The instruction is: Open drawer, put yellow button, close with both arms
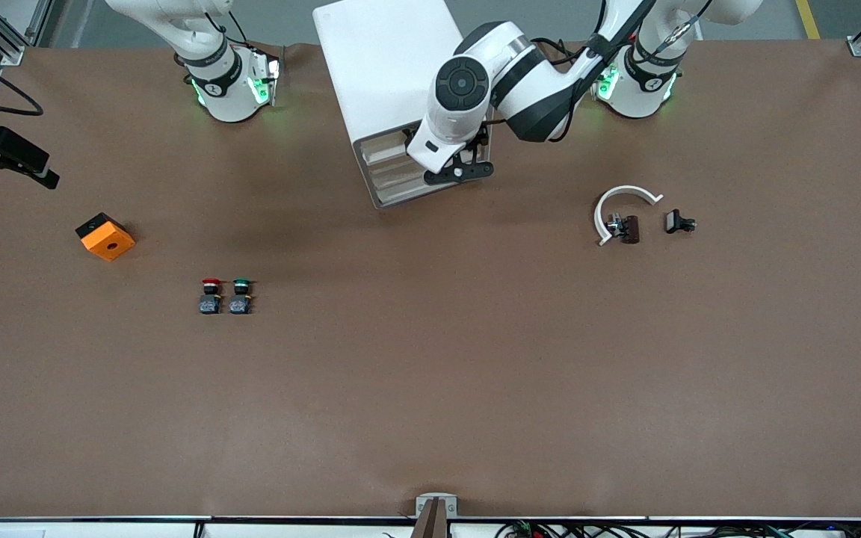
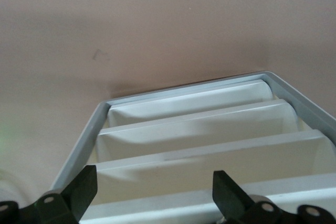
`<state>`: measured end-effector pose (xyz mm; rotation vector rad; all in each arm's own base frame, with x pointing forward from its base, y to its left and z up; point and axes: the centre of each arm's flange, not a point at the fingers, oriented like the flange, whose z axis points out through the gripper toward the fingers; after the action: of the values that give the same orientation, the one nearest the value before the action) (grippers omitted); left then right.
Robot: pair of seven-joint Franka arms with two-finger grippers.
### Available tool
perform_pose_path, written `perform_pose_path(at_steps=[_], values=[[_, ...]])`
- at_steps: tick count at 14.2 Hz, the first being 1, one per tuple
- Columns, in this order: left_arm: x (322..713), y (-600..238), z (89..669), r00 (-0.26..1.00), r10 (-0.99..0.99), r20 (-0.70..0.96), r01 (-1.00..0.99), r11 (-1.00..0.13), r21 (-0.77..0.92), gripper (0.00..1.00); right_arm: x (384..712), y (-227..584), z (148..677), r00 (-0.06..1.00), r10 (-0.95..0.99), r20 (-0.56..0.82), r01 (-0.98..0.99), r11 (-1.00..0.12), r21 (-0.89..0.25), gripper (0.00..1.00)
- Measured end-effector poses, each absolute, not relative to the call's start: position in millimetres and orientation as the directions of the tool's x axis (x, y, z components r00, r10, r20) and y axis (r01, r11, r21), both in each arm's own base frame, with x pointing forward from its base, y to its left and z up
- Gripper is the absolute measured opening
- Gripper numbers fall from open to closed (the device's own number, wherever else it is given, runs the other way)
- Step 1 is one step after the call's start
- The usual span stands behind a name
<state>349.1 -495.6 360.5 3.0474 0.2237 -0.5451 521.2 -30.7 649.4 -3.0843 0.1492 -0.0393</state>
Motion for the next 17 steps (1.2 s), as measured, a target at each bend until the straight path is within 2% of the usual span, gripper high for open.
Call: perform_pose_path(at_steps=[5,10,12,17], values=[[340.0,-505.3,354.4,0.926,0.134,-0.353,0.150,-0.989,0.017,1.00,521.2,-29.4,654.8,0.995,-0.094,0.034,-0.092,-0.994,-0.054,1.00],[348.7,-501.7,356.7,0.923,0.152,-0.355,0.173,-0.985,0.028,1.00,521.2,-29.2,656.1,0.995,-0.094,0.035,-0.092,-0.994,-0.054,1.00],[379.2,-484.1,363.4,0.916,0.201,-0.346,0.229,-0.972,0.043,1.00,521.5,-28.5,655.8,0.995,-0.092,0.034,-0.090,-0.994,-0.054,1.00],[500.6,-383.5,407.9,0.894,0.374,-0.246,0.401,-0.914,0.067,1.00,521.8,-27.4,655.6,0.995,-0.090,0.034,-0.088,-0.995,-0.053,1.00]])
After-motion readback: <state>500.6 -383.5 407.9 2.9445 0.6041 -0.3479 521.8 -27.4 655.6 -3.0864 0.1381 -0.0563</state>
